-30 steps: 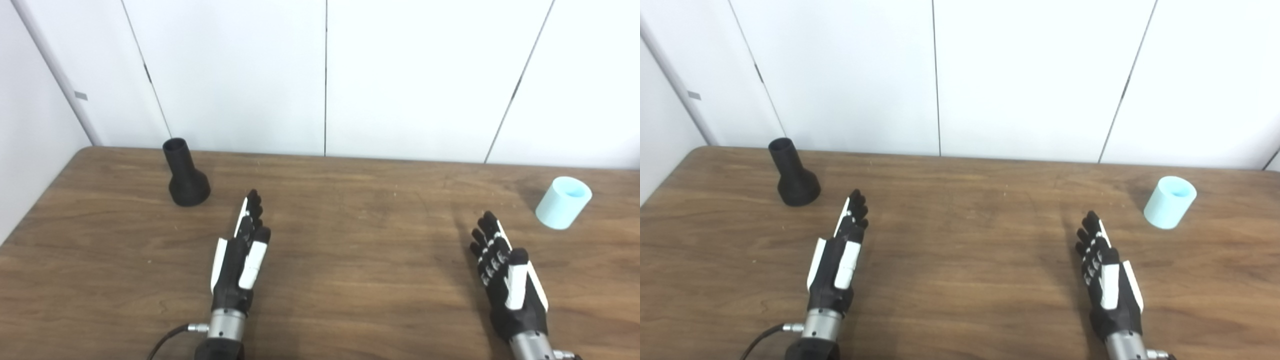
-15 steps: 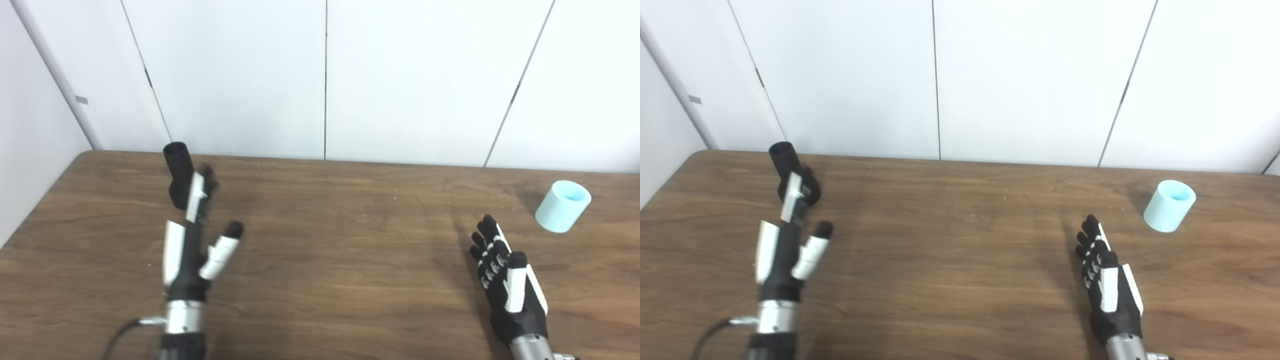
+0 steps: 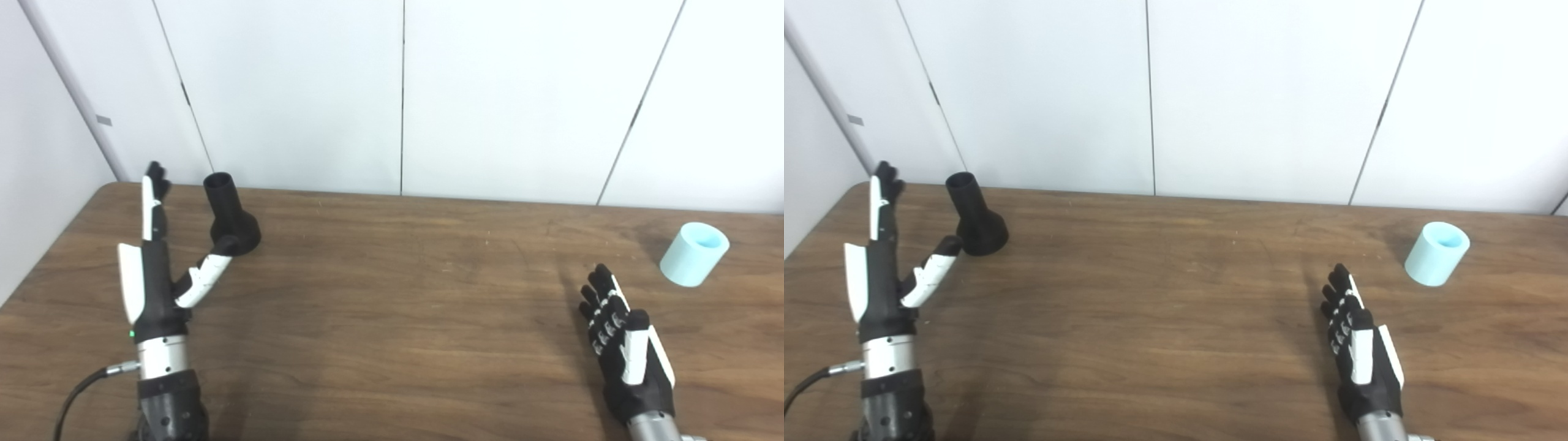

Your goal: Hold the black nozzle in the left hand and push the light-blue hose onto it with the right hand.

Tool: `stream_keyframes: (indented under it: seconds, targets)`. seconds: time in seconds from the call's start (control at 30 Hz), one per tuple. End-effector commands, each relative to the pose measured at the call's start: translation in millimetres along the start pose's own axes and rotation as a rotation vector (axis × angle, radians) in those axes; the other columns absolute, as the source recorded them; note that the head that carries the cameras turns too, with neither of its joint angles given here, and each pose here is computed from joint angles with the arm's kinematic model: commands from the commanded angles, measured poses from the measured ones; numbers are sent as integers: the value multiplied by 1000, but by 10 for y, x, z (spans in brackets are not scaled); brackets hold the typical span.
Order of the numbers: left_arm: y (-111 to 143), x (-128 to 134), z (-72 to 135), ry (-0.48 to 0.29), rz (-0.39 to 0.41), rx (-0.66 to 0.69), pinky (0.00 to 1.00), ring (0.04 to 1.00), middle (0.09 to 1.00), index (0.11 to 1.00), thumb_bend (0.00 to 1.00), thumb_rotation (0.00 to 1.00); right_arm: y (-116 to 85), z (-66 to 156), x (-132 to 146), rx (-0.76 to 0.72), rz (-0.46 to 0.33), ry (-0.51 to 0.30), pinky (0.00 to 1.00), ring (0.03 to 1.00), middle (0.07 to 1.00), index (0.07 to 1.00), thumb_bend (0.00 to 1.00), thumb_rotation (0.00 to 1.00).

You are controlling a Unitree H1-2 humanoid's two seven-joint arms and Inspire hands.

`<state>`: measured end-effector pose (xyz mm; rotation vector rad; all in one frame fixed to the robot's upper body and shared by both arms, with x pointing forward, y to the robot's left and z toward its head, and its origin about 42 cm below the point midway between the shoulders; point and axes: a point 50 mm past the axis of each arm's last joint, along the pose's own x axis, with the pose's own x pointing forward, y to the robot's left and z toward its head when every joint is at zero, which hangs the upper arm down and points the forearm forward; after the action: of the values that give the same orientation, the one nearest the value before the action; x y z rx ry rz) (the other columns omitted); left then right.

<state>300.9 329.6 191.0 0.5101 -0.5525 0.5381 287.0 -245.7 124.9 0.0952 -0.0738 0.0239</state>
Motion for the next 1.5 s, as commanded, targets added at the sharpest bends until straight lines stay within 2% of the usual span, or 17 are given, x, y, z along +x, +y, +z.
stream_keyframes:
  seconds: [0.0,0.2,0.3,0.37,0.5,0.63,0.67,0.73,0.77,0.83,0.93,1.2,1.37,1.47]
  targets:
    - [55,161,4,-43,53,8,1000,968,983,1000,809,764,-13,29,1,-6,4,-11,1000,1000,1000,1000,701,1000]
    - [70,265,-125,40,63,3,1000,995,999,1000,770,742,-24,36,-1,-8,3,-12,1000,1000,1000,1000,699,1000]
    - [82,377,-250,92,40,55,1000,1000,1000,1000,775,735,-31,39,-2,-8,2,-12,1000,1000,1000,1000,699,1000]
    - [88,462,-351,122,12,90,1000,1000,1000,1000,835,747,-28,41,-2,-8,2,-12,1000,1000,1000,1000,699,1000]
    - [115,616,-634,163,-72,117,1000,1000,1000,1000,840,733,-21,33,0,-9,1,-11,1000,1000,1000,1000,699,1000]
    - [117,711,-787,172,-148,132,989,1000,1000,1000,772,697,-11,42,2,-9,1,-12,1000,1000,1000,1000,699,1000]
    - [118,731,-822,172,-166,147,990,1000,1000,1000,781,704,-9,44,3,-9,1,-12,1000,1000,1000,1000,699,1000]
    - [118,764,-893,171,-199,189,998,1000,1000,1000,894,752,-1,48,2,-7,1,-11,1000,1000,1000,1000,699,1000]
    - [105,785,-918,167,-216,228,999,1000,1000,1000,916,761,4,50,2,-7,0,-11,1000,1000,1000,1000,699,1000]
    - [85,830,-944,154,-241,290,1000,1000,979,1000,955,804,16,58,0,-6,-1,-11,1000,1000,1000,1000,699,1000]
    - [65,904,-955,141,-276,344,1000,993,968,988,951,817,21,70,-5,-4,-2,-10,1000,1000,1000,1000,702,1000]
    - [69,1051,-1020,147,-338,370,1000,988,959,976,1000,836,37,88,-19,0,-7,-9,1000,1000,1000,1000,703,1000]
    - [73,1118,-1056,163,-337,380,1000,985,958,968,1000,878,47,88,-25,0,-8,-8,1000,1000,1000,1000,710,1000]
    - [39,1138,-1054,167,-330,379,1000,975,943,925,1000,880,48,92,-28,0,-8,-7,1000,1000,1000,1000,711,1000]
